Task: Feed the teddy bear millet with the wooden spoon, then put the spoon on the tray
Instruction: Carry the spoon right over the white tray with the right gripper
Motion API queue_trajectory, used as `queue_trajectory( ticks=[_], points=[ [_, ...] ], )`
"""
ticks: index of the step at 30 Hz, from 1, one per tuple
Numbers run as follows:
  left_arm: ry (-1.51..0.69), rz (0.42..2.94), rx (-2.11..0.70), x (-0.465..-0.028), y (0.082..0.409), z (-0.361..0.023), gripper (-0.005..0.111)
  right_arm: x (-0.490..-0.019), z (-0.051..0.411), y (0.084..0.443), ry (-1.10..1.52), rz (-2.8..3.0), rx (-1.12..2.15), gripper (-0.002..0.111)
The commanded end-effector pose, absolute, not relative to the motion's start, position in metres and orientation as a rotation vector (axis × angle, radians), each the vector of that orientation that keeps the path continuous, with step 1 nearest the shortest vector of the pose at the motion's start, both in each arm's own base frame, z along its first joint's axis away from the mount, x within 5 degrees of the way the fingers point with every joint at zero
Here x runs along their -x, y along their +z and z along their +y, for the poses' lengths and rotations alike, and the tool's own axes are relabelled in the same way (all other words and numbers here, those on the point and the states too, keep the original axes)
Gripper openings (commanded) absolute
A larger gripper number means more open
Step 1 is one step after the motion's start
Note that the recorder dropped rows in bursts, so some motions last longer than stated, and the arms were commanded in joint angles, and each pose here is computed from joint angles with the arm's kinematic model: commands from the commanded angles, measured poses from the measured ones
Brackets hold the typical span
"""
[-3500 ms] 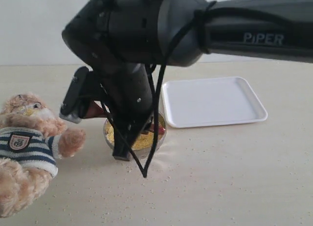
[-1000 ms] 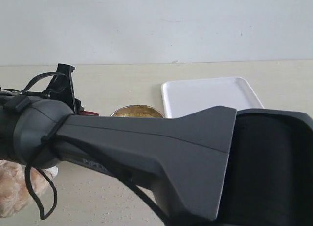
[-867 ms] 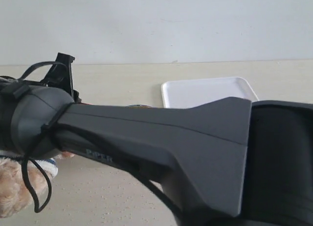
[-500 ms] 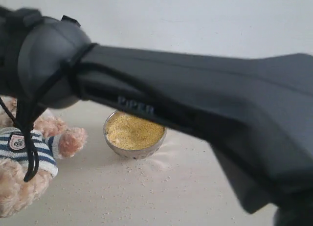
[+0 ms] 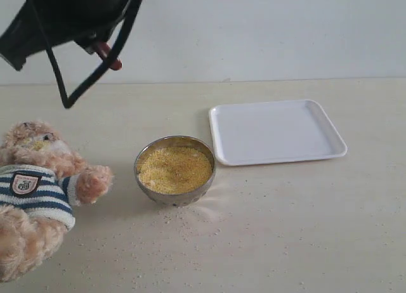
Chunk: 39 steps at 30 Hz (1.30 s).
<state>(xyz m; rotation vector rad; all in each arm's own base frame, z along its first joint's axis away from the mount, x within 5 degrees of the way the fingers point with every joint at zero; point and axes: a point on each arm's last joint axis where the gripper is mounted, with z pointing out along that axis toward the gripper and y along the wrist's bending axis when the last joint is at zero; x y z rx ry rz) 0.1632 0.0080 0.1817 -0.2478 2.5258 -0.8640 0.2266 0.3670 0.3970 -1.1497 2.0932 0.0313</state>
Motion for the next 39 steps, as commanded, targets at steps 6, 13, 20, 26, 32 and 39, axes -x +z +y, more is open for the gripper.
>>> queue_trajectory(
  ticks=[6, 13, 20, 26, 32, 39],
  points=[
    [-0.88, 2.504, 0.26, -0.163, 0.184, 0.007, 0.008, -0.195, 0.308, 0.437, 0.093, 2.063, 1.171, 0.0],
    [-0.88, 2.504, 0.26, -0.163, 0.184, 0.007, 0.008, -0.184, 0.236, 0.396, -0.205, 2.184, 1.047, 0.0],
    [-0.88, 2.504, 0.26, -0.163, 0.184, 0.007, 0.008, -0.214, 0.171, 0.358, -0.123, 2.295, 0.702, 0.0],
    [-0.882, 2.504, 0.259, -0.163, 0.184, 0.007, 0.008, -0.266, 0.142, 0.315, -0.016, 2.539, 0.506, 0.0],
    [-0.882, 2.504, 0.259, -0.163, 0.184, 0.007, 0.008, -0.309, 0.132, 0.267, 0.122, 2.742, 0.484, 0.0],
    [-0.882, 2.504, 0.259, -0.163, 0.184, 0.007, 0.008, -0.354, 0.148, 0.241, 0.151, 2.783, 0.456, 0.0]
  ],
)
